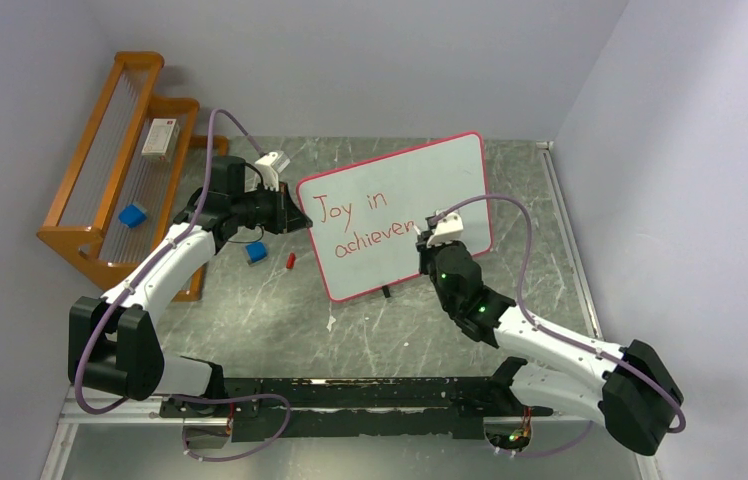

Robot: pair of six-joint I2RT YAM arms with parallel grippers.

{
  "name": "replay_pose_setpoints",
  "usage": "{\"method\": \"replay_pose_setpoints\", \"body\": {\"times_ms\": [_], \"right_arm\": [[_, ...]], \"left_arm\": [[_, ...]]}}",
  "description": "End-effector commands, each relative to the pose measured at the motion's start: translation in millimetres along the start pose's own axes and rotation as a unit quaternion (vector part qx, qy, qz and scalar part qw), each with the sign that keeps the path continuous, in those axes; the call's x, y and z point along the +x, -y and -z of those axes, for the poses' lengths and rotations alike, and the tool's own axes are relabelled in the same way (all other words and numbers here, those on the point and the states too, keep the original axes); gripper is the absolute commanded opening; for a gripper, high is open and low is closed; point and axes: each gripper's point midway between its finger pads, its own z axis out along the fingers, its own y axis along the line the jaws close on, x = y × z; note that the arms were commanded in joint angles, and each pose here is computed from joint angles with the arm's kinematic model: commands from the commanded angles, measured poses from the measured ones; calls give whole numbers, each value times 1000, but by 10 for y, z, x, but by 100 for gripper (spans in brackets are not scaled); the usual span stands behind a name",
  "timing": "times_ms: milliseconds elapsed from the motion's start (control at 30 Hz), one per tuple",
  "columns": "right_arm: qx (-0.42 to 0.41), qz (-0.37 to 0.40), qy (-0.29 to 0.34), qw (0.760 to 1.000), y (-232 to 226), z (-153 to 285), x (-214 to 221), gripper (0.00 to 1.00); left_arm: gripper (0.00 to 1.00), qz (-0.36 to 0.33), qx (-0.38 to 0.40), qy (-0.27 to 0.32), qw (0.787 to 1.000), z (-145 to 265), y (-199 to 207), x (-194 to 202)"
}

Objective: Write a sentence on the whiteboard

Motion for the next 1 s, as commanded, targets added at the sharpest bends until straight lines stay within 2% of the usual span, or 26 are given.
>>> {"method": "replay_pose_setpoints", "body": {"times_ms": [0, 967], "right_arm": [[7, -9, 27, 1000, 8, -61, -167, 0], [29, -10, 39, 999, 101, -165, -225, 0]], "left_arm": [[5, -19, -53, 19, 998, 43, -251, -84], [5, -19, -54, 17, 998, 44, -255, -77]]}}
